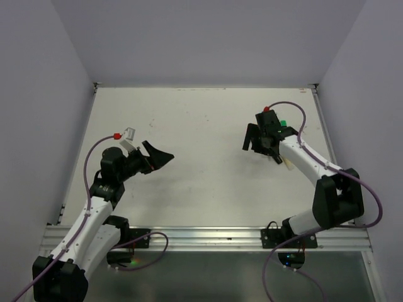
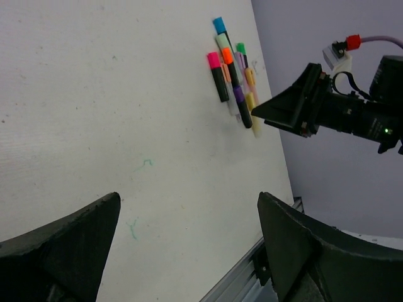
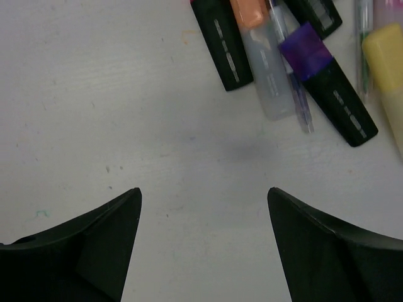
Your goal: Open the pen caps
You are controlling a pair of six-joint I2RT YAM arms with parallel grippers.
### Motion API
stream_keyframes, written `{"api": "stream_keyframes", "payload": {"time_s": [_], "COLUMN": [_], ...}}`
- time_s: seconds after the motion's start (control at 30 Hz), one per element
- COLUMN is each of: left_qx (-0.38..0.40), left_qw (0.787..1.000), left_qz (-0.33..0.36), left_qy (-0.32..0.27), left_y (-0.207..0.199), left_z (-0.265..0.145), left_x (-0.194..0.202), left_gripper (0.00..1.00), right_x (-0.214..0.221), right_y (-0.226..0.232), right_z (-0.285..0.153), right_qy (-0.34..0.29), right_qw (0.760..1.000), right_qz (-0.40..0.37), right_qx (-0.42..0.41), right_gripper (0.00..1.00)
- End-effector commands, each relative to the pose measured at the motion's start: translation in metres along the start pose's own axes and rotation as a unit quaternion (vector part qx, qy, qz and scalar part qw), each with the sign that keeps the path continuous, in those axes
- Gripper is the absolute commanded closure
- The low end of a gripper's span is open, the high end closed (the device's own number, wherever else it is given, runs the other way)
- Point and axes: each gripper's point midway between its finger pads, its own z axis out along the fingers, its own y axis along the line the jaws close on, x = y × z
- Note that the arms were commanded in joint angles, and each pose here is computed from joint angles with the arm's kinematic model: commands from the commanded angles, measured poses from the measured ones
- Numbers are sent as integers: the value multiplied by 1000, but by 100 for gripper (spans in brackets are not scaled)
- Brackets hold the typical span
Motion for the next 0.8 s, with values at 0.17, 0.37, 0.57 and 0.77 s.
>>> {"api": "stream_keyframes", "payload": {"time_s": [0.17, 0.37, 0.57, 0.77], "left_qx": [48, 41, 40, 36], "left_qw": [998, 998, 998, 998], "left_qz": [50, 50, 53, 50], "left_qy": [-12, -8, -8, -5], "left_y": [-25, -22, -20, -18], "left_z": [-8, -10, -9, -8], "left_x": [-10, -6, -6, -5], "left_gripper": [11, 12, 12, 12], "right_x": [-80, -91, -89, -79], "right_y": [26, 25, 23, 25], "right_z": [39, 70, 88, 105], "right_qy": [-81, -80, -64, -47], "right_qw": [996, 994, 995, 996], "right_qz": [-45, -67, -78, -79], "right_qx": [12, 17, 5, -7], "right_gripper": [17, 21, 25, 30]}}
